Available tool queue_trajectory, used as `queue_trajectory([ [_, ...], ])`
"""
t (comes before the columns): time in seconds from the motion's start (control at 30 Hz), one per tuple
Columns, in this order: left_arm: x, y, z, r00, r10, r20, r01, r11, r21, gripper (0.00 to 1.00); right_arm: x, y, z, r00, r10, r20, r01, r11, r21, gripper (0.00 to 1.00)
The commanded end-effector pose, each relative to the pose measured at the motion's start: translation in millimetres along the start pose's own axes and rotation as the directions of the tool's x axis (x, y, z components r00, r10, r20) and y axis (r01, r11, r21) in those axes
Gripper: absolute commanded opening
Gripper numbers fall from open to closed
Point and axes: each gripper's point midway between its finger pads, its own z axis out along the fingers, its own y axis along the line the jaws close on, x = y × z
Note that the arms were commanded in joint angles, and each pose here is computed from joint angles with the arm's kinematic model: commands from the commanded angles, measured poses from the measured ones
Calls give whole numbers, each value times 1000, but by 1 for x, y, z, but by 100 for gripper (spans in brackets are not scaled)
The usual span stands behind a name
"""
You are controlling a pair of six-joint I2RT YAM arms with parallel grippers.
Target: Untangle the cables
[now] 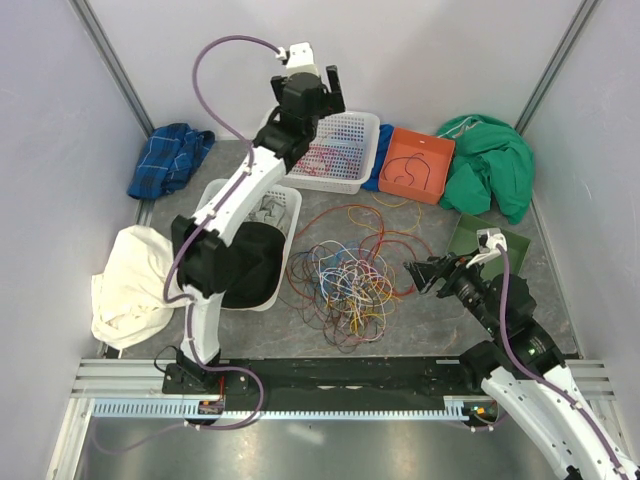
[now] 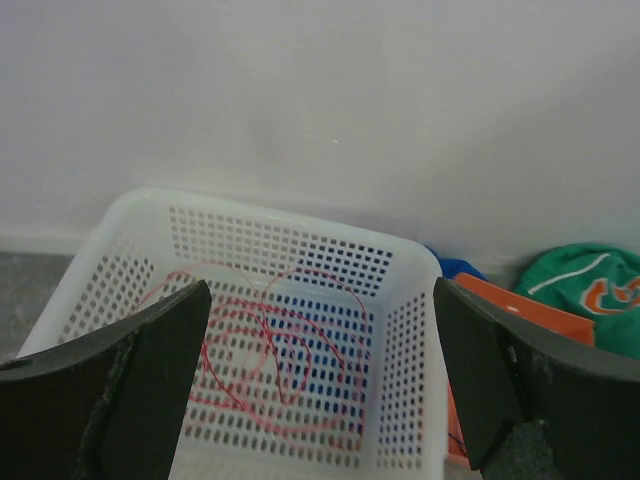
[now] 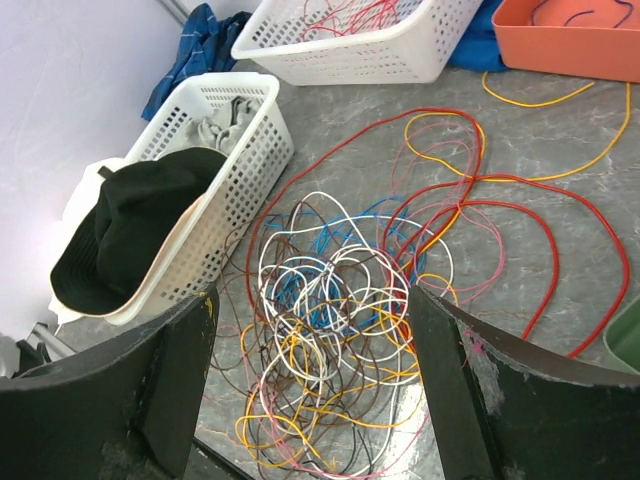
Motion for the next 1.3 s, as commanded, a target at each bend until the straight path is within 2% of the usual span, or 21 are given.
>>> queue_trajectory([
  [0.0,-25,-11,-74,983,-143,-111,147,989,25,100,-13,-1,-5,999,15,43,-17,999,32,84],
  [0.07,-11,-30,-97,978,-140,-157,153,986,73,100,-12,-2,-4,999,23,40,-24,999,36,85],
  [0.1,21,-49,-117,969,-90,-230,121,985,125,100,-11,-3,-2,999,24,35,-26,999,39,85],
  [0.17,34,-65,-151,960,-64,-273,117,977,181,100,-11,-4,0,999,20,32,-21,999,46,85],
  [0.2,76,-77,-174,943,-10,-333,81,976,200,100,-10,-4,1,999,18,28,-20,999,49,85],
  [0.27,90,-83,-201,937,-21,-349,97,974,203,100,-11,-3,2,999,12,30,-14,999,44,85],
  [0.3,120,-91,-221,923,16,-384,78,970,228,100,-10,-4,3,1000,12,26,-14,999,46,84],
  [0.37,122,-92,-244,920,-82,-383,170,965,201,100,-10,-6,5,999,17,31,-19,998,54,84],
  [0.4,153,-83,-260,900,-77,-430,177,964,197,100,-9,-8,7,999,24,30,-26,998,66,84],
  [0.43,150,-91,-267,881,-189,-434,298,933,200,100,-12,-13,8,998,39,50,-44,995,95,83],
  [0.47,137,-93,-282,875,-231,-426,358,901,246,100,-11,-16,10,996,73,60,-79,990,115,82],
  [0.5,162,-83,-291,868,-213,-448,353,901,254,100,-12,-18,10,994,81,69,-89,988,123,82],
  [0.57,159,-85,-309,872,-207,-444,361,884,296,100,-12,-22,10,994,78,77,-88,987,136,83],
  [0.63,168,-80,-315,884,-151,-443,298,911,285,100,-7,-23,11,996,74,54,-82,986,145,84],
  [0.7,195,-74,-323,869,-72,-490,227,937,265,100,0,-24,14,997,75,17,-77,986,149,84],
  [0.87,259,-66,-339,790,-12,-613,202,949,241,100,9,-24,18,996,83,-25,-78,986,146,85],
  [0.93,280,-61,-341,766,11,-642,177,958,227,93,8,-24,16,997,75,-25,-71,987,147,85],
  [1.0,294,-53,-342,757,18,-653,159,965,211,77,4,-23,14,997,73,-12,-70,987,148,85],
  [1.07,304,-47,-341,754,33,-656,133,970,202,69,1,-21,12,998,65,-11,-62,987,147,85],
  [1.23,311,-45,-338,756,78,-649,87,972,218,62,-6,-19,8,998,55,-5,-54,987,150,85],
  [1.27,312,-46,-337,756,82,-649,84,972,221,55,-7,-19,8,999,52,-5,-50,987,152,86],
])
